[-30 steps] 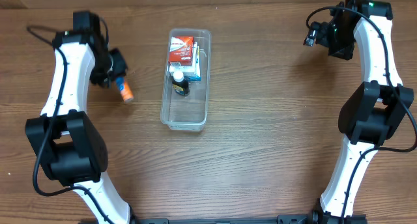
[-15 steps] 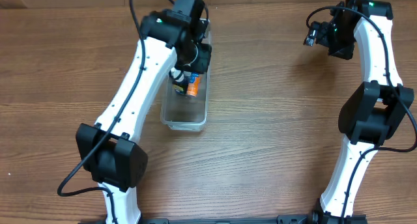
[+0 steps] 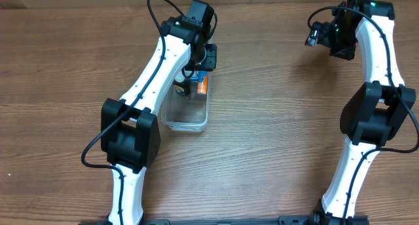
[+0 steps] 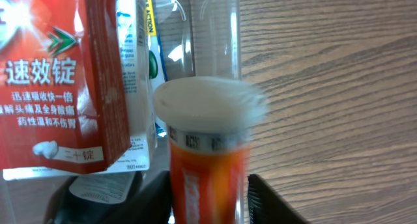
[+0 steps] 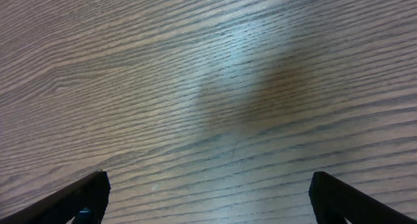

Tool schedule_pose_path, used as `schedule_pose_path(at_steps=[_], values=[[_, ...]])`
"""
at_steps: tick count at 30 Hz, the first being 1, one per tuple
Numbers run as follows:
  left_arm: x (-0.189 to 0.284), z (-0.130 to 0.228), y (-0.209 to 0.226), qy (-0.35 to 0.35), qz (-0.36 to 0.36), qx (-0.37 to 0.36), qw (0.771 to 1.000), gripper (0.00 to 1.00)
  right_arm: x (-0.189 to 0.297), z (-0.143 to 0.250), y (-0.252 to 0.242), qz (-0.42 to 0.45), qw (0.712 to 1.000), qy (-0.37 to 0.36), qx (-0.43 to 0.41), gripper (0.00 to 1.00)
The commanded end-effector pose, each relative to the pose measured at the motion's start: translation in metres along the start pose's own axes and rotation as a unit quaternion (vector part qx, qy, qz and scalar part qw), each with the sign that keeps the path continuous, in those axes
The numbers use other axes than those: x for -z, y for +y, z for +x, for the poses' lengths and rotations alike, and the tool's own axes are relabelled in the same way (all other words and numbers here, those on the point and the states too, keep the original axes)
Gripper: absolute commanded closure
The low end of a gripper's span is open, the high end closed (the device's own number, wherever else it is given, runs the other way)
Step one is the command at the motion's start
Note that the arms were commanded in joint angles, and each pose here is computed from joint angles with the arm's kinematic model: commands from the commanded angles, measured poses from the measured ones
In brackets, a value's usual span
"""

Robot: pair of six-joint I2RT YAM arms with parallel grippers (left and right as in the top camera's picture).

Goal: Pack container

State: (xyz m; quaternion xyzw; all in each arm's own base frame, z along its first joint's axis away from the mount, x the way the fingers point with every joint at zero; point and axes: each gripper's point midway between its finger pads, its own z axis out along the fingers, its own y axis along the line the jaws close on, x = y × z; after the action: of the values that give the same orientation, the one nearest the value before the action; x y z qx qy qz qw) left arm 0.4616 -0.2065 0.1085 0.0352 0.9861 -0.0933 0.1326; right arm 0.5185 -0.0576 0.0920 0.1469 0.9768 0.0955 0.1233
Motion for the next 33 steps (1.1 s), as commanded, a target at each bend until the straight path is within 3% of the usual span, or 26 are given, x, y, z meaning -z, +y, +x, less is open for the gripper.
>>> schedule_pose_path(at_steps=[1,16,22,25,27,28,33], values=[[0.001,-0.002,0.001,-0.004,-0.002,0.007,1.0,0.52,0.012,-0.009,0.004,-0.002,1.0,-0.021,0.003,0.0],[0.003,-0.01,0.0,-0.021,-0.001,0.0,1.0,0.54,0.012,-0.009,0.004,-0.002,1.0,-0.02,0.003,0.0],[0.031,-0.031,-0.01,-0.055,0.01,-0.027,0.998,0.55,0.012,-0.009,0.004,-0.002,1.0,-0.021,0.003,0.0],[0.068,-0.044,-0.018,-0.081,0.017,-0.04,0.996,0.44,0.012,-0.009,0.004,-0.002,1.0,-0.02,0.003,0.0],[0.1,-0.051,-0.023,-0.1,0.023,-0.041,0.994,0.21,0.012,-0.009,0.004,-0.002,1.0,-0.02,0.003,0.0],[0.115,-0.052,-0.025,-0.107,0.026,-0.042,0.993,0.02,0.012,-0.009,0.004,-0.002,1.0,-0.02,0.003,0.0],[0.17,-0.04,-0.039,-0.115,0.066,-0.047,0.99,0.0,0.012,-0.009,0.004,-0.002,1.0,-0.021,0.003,0.0]])
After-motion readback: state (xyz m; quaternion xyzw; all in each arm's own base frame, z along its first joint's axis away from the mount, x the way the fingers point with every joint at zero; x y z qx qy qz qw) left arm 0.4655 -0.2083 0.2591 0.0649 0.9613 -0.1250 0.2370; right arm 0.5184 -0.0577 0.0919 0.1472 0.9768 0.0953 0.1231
